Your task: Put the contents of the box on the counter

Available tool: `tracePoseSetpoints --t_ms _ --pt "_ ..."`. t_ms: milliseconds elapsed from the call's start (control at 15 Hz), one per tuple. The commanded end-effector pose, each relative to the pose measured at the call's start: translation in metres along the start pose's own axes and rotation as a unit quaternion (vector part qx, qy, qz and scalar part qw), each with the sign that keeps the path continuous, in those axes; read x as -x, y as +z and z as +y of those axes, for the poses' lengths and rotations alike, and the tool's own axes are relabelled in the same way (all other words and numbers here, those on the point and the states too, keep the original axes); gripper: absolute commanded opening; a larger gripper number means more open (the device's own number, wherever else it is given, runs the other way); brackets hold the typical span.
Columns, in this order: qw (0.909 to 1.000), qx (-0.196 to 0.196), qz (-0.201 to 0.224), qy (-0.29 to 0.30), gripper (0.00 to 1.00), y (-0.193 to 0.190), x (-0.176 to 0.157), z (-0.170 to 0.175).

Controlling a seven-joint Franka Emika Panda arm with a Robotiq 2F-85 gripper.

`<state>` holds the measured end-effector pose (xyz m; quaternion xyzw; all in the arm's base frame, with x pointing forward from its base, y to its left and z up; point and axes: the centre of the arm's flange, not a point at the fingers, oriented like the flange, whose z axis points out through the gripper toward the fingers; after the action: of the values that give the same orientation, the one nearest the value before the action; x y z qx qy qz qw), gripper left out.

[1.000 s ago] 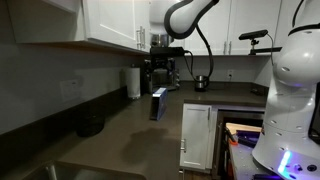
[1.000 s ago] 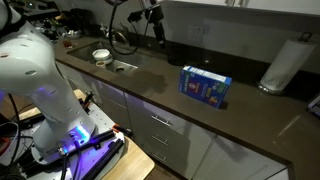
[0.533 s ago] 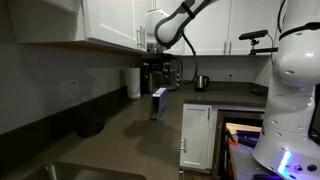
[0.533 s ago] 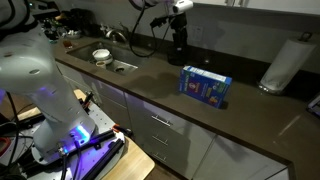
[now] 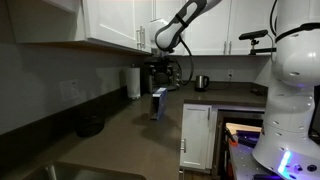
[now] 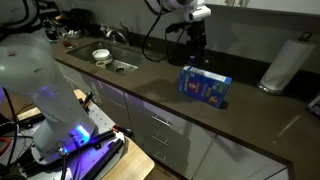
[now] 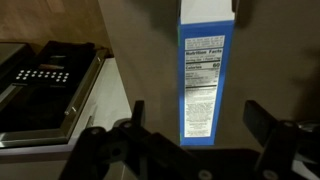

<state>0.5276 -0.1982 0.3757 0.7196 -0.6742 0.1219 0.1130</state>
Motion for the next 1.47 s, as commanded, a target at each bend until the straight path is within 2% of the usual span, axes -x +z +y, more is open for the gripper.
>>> tracePoseSetpoints --t_ms 0,400,800,1067,1400 --pt "1.0000 0.003 0.001 0.004 1.00 0.002 -0.004 0.001" --pt "1.0000 -0.001 0.005 0.003 1.00 0.006 0.003 -0.006" --pt "0.9996 0.005 -0.010 0.025 1.00 0.021 -0.010 -0.017" --pt "0.9970 -0.001 -0.047 0.060 1.00 0.034 -0.027 -0.026" --pt "0.9890 -0.025 -0.111 0.094 1.00 0.051 -0.042 -0.037"
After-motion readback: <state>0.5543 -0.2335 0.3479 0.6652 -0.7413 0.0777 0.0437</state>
